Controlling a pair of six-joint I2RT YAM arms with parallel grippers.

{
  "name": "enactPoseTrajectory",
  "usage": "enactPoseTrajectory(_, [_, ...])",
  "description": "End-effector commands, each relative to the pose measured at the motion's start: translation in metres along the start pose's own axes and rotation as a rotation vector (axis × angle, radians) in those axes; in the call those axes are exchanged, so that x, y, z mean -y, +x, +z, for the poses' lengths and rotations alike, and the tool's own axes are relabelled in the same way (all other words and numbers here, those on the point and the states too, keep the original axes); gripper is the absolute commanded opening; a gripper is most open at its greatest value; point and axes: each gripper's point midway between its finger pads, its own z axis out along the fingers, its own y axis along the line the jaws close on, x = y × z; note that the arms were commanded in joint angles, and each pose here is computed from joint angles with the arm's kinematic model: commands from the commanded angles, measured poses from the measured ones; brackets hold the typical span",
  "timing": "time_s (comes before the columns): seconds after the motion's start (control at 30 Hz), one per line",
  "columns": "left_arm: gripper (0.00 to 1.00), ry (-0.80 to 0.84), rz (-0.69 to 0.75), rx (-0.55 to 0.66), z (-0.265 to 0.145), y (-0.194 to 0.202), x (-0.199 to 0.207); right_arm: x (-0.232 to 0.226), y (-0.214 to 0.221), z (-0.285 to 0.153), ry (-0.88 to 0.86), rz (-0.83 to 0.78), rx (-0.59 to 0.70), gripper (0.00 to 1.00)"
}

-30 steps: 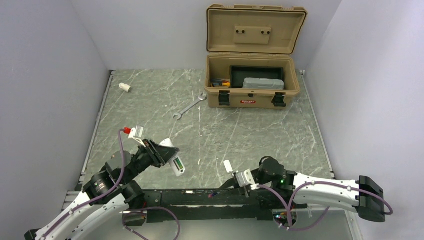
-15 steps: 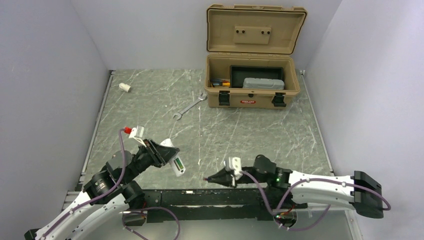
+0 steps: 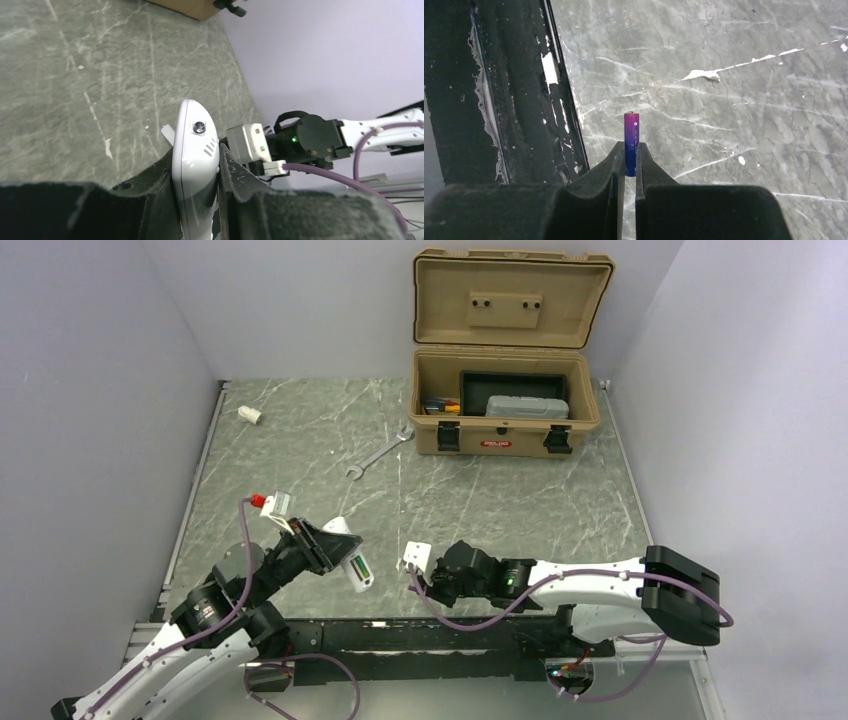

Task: Load the batteries into the remote control

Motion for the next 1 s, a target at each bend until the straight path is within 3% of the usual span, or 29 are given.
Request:
enactPoseTrajectory(0.0, [0.0, 0.221, 0.037, 0.067, -0.006, -0.013, 0.039, 0.001, -0.025, -0.003, 0.007, -0.011, 0.068, 0.0])
enactPoseTrajectory(0.2, [0.0, 0.528, 0.11, 0.089, -0.021, -0.006, 0.08, 0.006, -0.034, -0.013, 0.051, 0.024, 0.157, 0.0])
enactPoseTrajectory(0.63, [0.0, 0.792, 0.203, 0.076, -0.039, 0.005, 0.114, 0.031, -0.047, -0.042, 0.216, 0.147, 0.301, 0.0])
enactPoseTrajectory(0.8, [0.0, 0.758, 0.193, 0.065, -0.033, 0.005, 0.111, 0.043, -0.053, -0.055, 0.29, 0.205, 0.341, 0.0])
enactPoseTrajectory(0.9, [0.0, 0.595, 0.13, 0.056, -0.014, 0.002, 0.089, 0.063, -0.06, -0.073, 0.441, 0.44, 0.32, 0.0])
enactPoseTrajectory(0.97, [0.0, 0.464, 0.072, 0.065, 0.0, -0.001, 0.069, 0.074, -0.061, -0.083, 0.531, 0.463, 0.243, 0.0])
